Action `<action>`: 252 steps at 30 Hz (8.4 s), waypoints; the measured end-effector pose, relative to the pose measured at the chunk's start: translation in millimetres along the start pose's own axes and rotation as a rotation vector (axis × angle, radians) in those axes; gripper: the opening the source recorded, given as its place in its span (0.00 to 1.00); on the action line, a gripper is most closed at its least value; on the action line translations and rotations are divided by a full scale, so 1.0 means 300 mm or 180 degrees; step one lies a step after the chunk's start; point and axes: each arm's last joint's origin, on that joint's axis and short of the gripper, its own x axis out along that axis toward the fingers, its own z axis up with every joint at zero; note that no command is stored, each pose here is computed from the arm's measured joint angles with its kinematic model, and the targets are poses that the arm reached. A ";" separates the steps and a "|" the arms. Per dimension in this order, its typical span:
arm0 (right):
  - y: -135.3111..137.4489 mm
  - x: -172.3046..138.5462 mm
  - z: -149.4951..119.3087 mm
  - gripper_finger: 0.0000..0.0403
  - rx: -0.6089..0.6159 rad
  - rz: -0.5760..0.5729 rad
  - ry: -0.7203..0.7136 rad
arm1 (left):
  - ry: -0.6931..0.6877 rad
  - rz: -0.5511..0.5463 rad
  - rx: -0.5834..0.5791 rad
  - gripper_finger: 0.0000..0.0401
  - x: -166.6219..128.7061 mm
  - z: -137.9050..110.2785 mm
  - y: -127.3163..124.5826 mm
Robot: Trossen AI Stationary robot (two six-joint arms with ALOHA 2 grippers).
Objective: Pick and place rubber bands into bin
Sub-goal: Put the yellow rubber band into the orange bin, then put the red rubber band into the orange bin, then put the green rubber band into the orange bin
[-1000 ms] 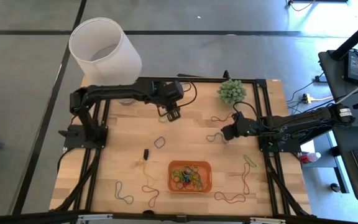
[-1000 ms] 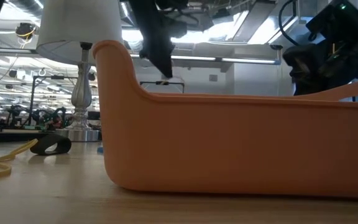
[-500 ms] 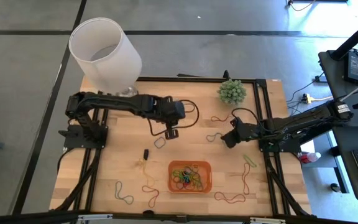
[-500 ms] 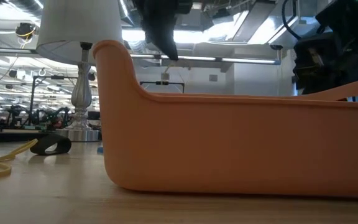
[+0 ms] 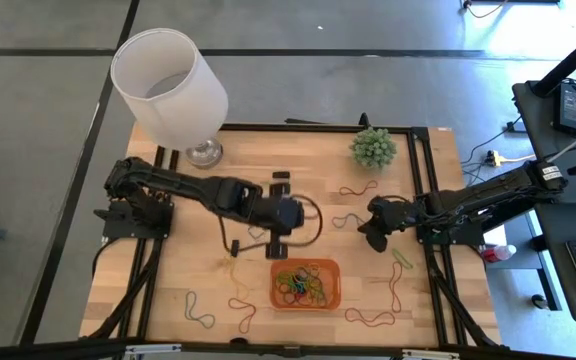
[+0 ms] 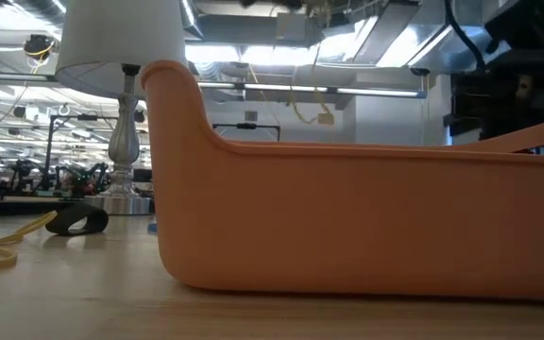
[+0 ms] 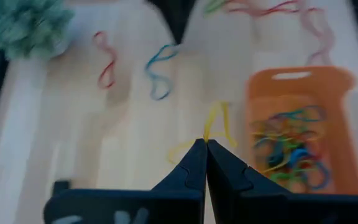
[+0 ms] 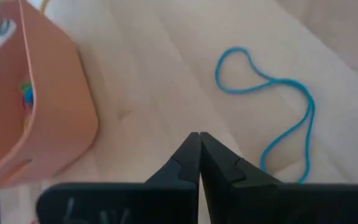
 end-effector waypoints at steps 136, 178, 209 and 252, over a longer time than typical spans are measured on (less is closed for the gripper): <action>0.141 -0.027 0.369 0.00 0.0466 -0.1621 0.0435 | 0.0236 -0.0278 -0.0389 0.01 -0.076 -0.610 0.176; 0.954 0.296 0.245 0.00 0.0131 -0.1288 0.0468 | 0.0246 -0.0276 -0.0497 0.01 -0.076 -0.610 0.176; 0.879 0.436 0.109 0.40 0.0708 -0.2007 0.1189 | 0.0240 -0.0238 -0.0495 0.02 -0.076 -0.610 0.177; 0.202 -0.132 -0.041 0.28 0.0415 -0.1153 0.0461 | 0.0663 0.0489 -0.1714 0.46 0.270 -0.369 0.395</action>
